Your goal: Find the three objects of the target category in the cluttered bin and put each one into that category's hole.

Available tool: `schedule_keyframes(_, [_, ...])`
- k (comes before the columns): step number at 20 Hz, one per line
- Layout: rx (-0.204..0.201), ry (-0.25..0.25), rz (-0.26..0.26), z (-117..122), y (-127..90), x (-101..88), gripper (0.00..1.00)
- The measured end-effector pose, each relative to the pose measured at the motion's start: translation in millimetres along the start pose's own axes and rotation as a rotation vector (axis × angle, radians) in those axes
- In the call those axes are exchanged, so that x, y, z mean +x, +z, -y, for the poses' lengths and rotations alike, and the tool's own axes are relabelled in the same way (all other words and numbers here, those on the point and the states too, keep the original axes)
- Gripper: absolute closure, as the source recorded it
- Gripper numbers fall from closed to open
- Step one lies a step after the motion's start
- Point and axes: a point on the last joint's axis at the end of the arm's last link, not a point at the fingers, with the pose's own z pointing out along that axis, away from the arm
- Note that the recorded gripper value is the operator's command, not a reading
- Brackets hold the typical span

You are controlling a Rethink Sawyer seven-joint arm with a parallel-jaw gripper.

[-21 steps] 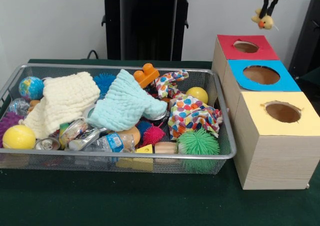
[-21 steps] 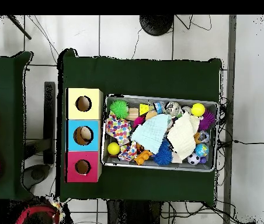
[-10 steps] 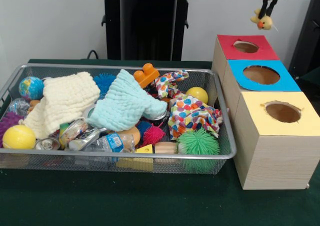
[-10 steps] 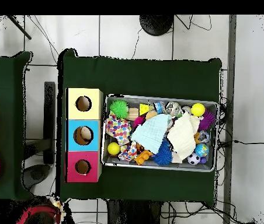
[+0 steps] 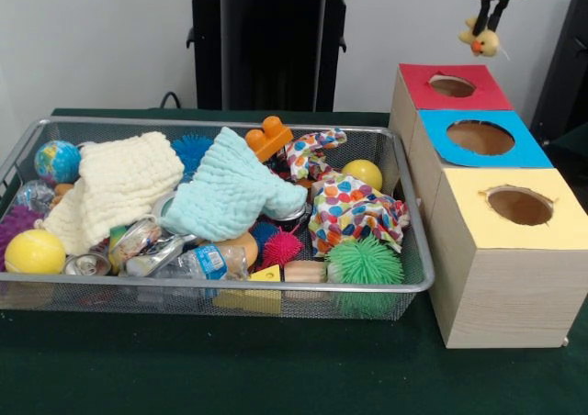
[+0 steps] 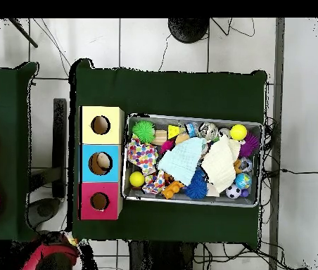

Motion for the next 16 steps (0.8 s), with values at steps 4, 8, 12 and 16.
schedule_keyframes(4, [-0.003,0.035,0.011,13.2,-4.3,-10.6,1.00])
schedule_keyframes(8, [-0.007,0.088,0.019,34.3,-7.6,-24.3,1.00])
schedule_keyframes(12, [-0.010,0.128,0.017,50.7,-7.5,-32.6,1.00])
schedule_keyframes(16, [-0.010,0.157,0.017,65.4,-6.7,-38.7,1.00])
